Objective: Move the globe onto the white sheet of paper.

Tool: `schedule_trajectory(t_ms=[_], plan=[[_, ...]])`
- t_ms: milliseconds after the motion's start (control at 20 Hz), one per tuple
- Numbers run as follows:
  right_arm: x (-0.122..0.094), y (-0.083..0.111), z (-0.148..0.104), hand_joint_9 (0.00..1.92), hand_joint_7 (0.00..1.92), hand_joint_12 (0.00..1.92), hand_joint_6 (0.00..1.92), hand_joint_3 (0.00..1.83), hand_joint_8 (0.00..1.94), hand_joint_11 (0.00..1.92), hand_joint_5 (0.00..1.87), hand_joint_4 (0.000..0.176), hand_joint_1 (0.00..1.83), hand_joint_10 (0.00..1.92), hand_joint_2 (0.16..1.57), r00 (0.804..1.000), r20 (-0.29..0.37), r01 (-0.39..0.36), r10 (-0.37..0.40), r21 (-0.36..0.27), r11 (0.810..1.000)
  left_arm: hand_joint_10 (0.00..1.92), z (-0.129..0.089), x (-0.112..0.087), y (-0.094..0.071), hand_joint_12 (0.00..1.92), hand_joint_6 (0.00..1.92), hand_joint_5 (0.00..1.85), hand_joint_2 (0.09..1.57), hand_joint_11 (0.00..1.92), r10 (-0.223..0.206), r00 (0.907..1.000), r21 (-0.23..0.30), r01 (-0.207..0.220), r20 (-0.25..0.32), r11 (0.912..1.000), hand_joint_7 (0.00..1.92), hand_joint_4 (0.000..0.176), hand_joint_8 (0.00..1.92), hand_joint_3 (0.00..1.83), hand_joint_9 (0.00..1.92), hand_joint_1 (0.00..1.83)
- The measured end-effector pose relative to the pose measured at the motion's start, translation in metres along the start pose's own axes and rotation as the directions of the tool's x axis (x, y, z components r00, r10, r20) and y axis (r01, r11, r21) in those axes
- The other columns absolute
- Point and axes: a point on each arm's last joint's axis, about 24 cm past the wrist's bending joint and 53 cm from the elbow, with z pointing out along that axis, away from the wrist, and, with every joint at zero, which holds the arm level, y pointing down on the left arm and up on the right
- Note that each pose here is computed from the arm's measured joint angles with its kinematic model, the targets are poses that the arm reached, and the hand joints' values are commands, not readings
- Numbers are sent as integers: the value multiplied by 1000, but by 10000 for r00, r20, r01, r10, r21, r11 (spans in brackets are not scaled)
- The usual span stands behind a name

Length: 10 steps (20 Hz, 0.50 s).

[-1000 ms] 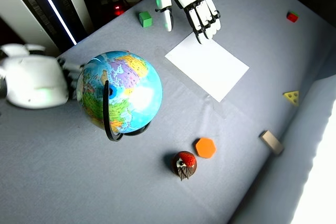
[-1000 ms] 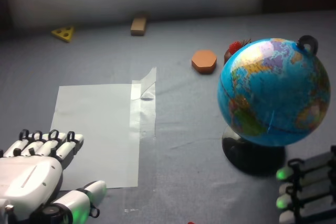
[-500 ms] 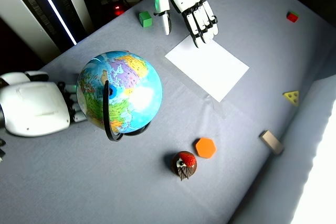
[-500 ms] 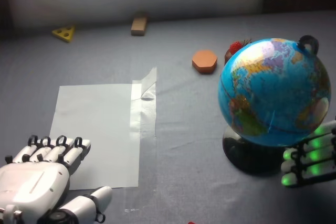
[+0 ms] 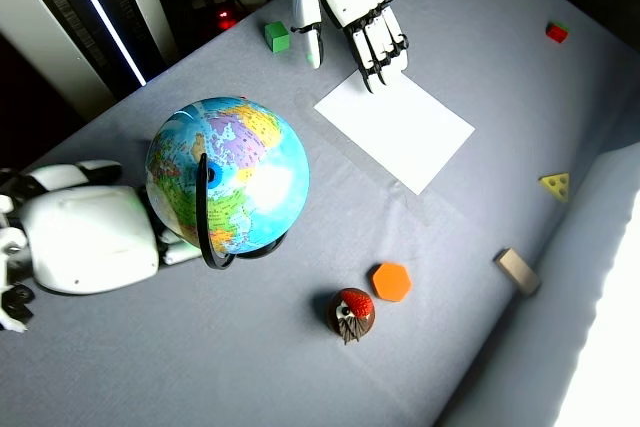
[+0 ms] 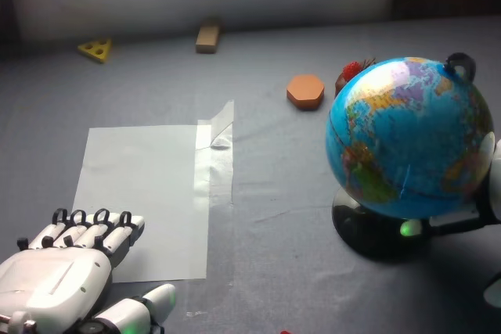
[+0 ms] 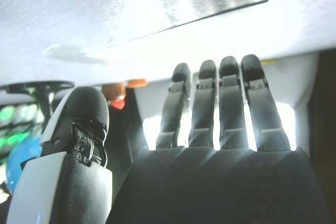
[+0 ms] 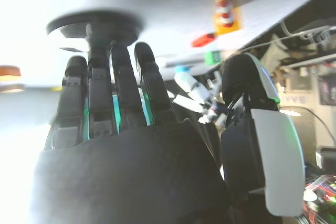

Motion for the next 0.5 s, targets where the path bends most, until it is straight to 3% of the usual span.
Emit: schedule_trajectory(t_ms=[200, 500], plan=[[-2, -10, 9, 120, 117, 22, 0, 0, 0, 6, 113, 0, 0, 1, 1183, 10000, 50, 9, -10, 267, 9996, 1, 0, -1, 2, 163, 1, 89, 1261, 0, -106, 9999, -59, 106, 21, 9999, 69, 42, 1, 0, 71, 0], [-2, -9, 14, 123, 138, 3, 5, 0, 7, 0, 129, 0, 0, 2, 1179, 9999, 71, 86, -87, 255, 9996, 1, 0, -5, 3, 116, 0, 73, 1263, 0, -151, 9998, -102, 152, 84, 9998, 48, 43, 0, 1, 65, 0]])
